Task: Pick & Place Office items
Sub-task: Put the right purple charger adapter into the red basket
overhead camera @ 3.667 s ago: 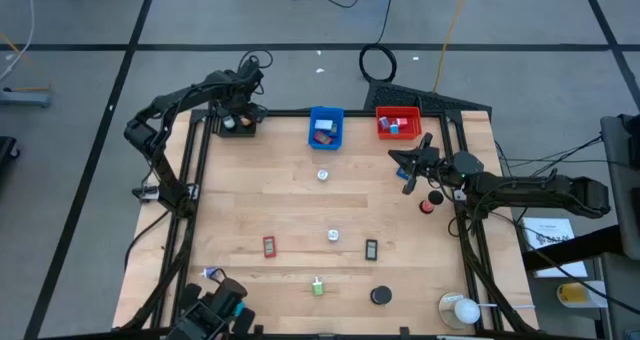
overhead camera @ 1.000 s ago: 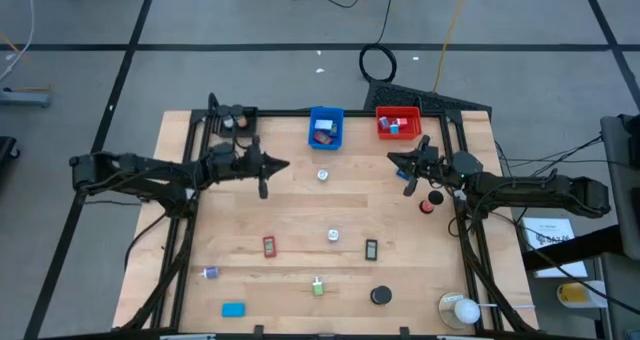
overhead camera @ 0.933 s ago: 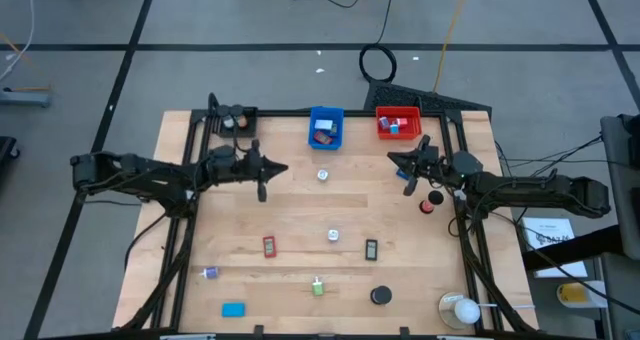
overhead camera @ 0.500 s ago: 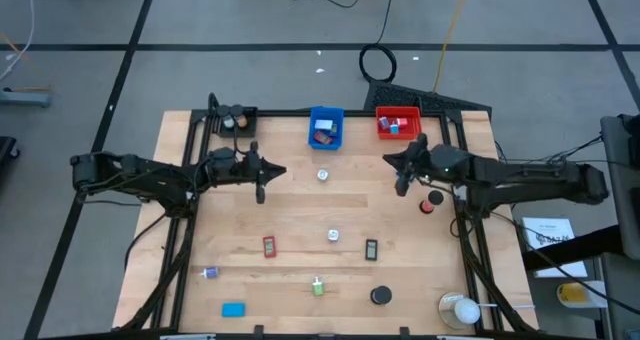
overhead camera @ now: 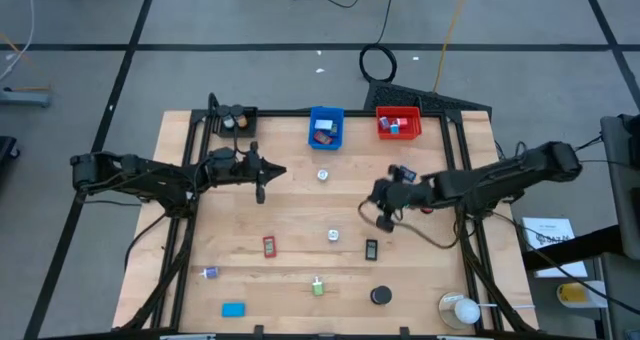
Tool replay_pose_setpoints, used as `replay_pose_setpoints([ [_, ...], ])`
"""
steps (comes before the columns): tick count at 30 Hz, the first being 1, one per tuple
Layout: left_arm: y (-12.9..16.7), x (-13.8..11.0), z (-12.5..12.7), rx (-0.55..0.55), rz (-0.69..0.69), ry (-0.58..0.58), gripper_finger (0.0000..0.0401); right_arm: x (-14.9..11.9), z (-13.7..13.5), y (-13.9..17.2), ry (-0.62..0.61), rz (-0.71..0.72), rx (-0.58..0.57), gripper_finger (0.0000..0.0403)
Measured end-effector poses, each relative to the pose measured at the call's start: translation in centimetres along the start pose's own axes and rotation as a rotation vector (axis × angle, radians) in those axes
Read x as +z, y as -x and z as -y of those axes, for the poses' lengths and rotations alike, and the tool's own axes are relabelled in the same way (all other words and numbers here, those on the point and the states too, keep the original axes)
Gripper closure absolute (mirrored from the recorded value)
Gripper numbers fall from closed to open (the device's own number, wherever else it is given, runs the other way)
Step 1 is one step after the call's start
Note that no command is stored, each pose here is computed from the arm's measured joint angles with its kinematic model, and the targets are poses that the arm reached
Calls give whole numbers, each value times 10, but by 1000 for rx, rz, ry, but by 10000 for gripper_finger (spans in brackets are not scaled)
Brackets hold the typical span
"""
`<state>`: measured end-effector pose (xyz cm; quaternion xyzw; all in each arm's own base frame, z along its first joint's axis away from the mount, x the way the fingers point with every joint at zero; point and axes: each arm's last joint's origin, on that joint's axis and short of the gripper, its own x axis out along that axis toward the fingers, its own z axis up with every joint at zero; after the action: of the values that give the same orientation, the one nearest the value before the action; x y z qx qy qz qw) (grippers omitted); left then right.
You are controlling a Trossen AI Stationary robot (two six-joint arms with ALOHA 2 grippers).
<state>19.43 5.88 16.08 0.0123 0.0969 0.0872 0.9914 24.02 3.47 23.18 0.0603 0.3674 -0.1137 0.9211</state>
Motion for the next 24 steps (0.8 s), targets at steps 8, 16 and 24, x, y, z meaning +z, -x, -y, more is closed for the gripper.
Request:
replay_pose_setpoints([
  [8,0,0,0,0,0,0,364,7,-50,-21,101,-42,87,296],
  [16,0,0,0,0,0,-3,364,15,-86,-41,157,-72,122,223],
  [24,0,0,0,1,4,-40,364,19,-92,-42,137,-102,190,198],
])
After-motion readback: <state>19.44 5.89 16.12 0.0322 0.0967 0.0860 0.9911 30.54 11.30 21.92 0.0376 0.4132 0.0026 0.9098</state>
